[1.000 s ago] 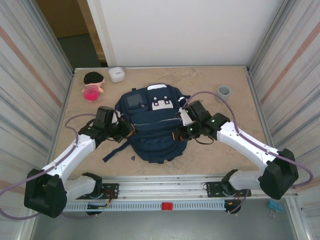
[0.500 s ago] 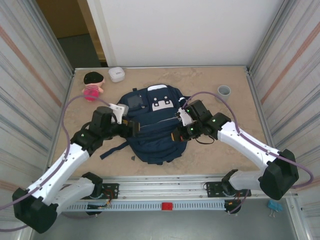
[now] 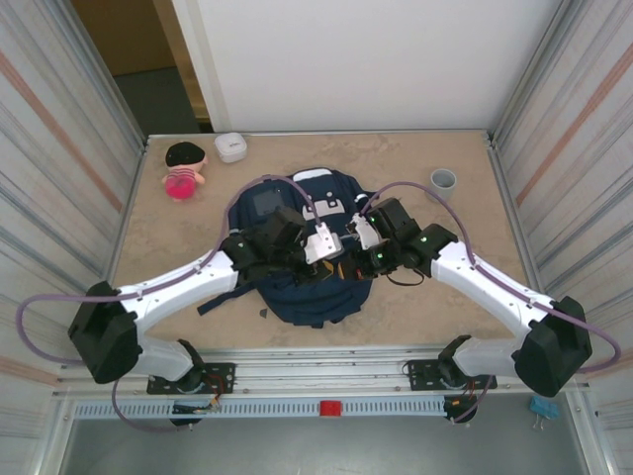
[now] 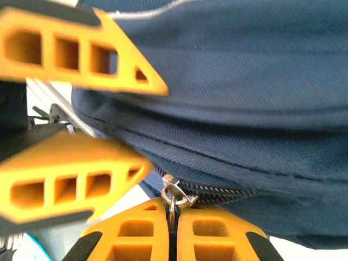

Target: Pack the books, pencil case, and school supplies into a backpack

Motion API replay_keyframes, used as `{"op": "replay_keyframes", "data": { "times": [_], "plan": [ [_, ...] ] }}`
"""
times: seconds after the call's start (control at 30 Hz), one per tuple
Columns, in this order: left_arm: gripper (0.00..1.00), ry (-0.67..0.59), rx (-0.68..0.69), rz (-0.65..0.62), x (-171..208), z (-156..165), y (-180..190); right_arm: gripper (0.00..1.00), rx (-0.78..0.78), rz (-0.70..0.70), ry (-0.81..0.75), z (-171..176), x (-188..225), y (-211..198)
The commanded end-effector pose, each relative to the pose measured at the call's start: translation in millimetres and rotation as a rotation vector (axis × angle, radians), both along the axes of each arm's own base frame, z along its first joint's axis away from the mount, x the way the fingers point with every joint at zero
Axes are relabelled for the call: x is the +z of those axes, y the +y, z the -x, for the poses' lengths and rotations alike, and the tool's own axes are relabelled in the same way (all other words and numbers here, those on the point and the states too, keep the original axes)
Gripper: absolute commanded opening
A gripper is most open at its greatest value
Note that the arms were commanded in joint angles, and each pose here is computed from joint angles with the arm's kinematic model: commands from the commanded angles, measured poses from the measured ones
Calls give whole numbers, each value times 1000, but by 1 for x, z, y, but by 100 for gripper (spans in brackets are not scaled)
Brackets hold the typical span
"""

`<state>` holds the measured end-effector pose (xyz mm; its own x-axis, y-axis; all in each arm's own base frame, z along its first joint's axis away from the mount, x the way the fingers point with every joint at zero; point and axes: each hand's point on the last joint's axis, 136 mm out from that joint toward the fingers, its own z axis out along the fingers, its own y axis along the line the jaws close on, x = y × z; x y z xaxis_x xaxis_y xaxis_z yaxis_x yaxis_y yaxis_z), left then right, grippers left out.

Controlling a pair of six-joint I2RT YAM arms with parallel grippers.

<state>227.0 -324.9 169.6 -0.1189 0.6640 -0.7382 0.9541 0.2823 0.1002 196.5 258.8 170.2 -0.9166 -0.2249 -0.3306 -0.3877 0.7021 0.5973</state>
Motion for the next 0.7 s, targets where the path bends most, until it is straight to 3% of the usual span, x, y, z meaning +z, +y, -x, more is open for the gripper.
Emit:
{"op": "replay_keyframes", "data": {
  "times": [0.0,0.07,0.33,0.5,0.67],
  "plan": [
    [11,-106,-53,-15,12,-5,-2,0,0,-70,-30,5,23,-5],
    [1,-113,-86,-38,6,4,7,0,-44,-61,-25,-1,20,-18],
    [0,-126,-115,-67,1,21,59,0,-168,16,10,-26,-1,-71],
    [0,-178,-220,55,31,45,58,0,-285,82,15,-63,-24,-104],
    [0,-214,-321,157,60,68,55,0,-398,62,-35,-116,-37,-122]
  ]
}}
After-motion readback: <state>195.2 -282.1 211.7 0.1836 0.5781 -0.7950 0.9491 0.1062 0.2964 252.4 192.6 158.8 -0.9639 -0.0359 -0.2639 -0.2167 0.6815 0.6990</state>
